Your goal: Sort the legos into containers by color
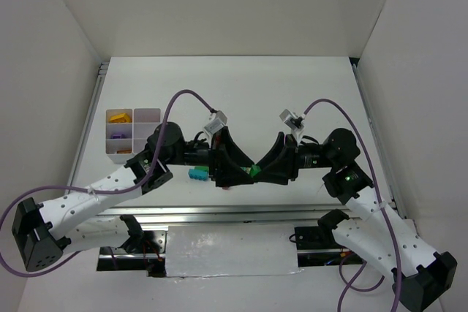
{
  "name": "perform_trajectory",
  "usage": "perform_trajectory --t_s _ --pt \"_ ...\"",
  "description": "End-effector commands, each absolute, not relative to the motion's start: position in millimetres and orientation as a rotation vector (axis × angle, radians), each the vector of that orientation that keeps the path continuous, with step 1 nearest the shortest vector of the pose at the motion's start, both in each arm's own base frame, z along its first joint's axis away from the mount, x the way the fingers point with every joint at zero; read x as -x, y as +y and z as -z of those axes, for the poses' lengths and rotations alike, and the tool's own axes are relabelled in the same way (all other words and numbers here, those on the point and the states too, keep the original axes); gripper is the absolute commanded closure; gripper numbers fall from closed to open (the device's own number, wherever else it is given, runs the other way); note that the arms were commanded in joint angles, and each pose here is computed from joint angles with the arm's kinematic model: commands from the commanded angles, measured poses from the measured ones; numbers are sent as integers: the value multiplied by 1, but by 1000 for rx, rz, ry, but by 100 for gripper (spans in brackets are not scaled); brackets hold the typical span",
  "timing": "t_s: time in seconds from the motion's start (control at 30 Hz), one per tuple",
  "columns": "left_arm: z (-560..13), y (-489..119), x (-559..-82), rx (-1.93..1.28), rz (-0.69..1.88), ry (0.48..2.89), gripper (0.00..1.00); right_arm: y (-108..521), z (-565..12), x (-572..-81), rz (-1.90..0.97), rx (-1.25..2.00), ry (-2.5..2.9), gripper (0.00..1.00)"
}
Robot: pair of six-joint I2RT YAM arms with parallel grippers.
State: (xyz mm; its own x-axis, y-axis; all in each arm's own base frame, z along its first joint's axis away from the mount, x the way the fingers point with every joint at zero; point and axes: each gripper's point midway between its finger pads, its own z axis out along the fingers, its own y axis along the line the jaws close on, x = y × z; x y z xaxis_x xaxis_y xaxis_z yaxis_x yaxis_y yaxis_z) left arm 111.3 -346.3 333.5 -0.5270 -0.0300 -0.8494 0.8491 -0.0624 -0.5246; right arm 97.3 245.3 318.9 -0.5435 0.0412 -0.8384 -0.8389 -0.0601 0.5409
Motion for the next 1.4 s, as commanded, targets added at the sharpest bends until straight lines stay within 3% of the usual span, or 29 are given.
perform_trajectory --t_s 0.0,0.4,0.47,0.6,0.93,1.13,1.23,1.37 --pt "-370 -348 -111 -925 1654 1396 24 245 -319 -89 -1680 934 1516 95" --pt "-363 -357 -117 -919 1666 1448 47 246 -319 -90 -1647 936 1517 95" --pt "-361 -357 -118 -920 1659 1458 47 246 -319 -92 -1632 928 1522 95" --pt "-357 -356 -120 -921 1639 1481 37 245 -320 -96 -1600 902 1530 95" --pt "-348 -356 -127 -898 1593 1539 36 243 -326 -96 -1570 896 1510 95" --pt "-348 -358 -128 -898 1592 1548 45 242 -327 -97 -1554 889 1509 95" --pt "-349 -358 -128 -897 1591 1548 60 242 -325 -96 -1558 893 1509 95" --pt "-353 -358 -127 -902 1600 1529 67 244 -322 -97 -1564 892 1521 95"
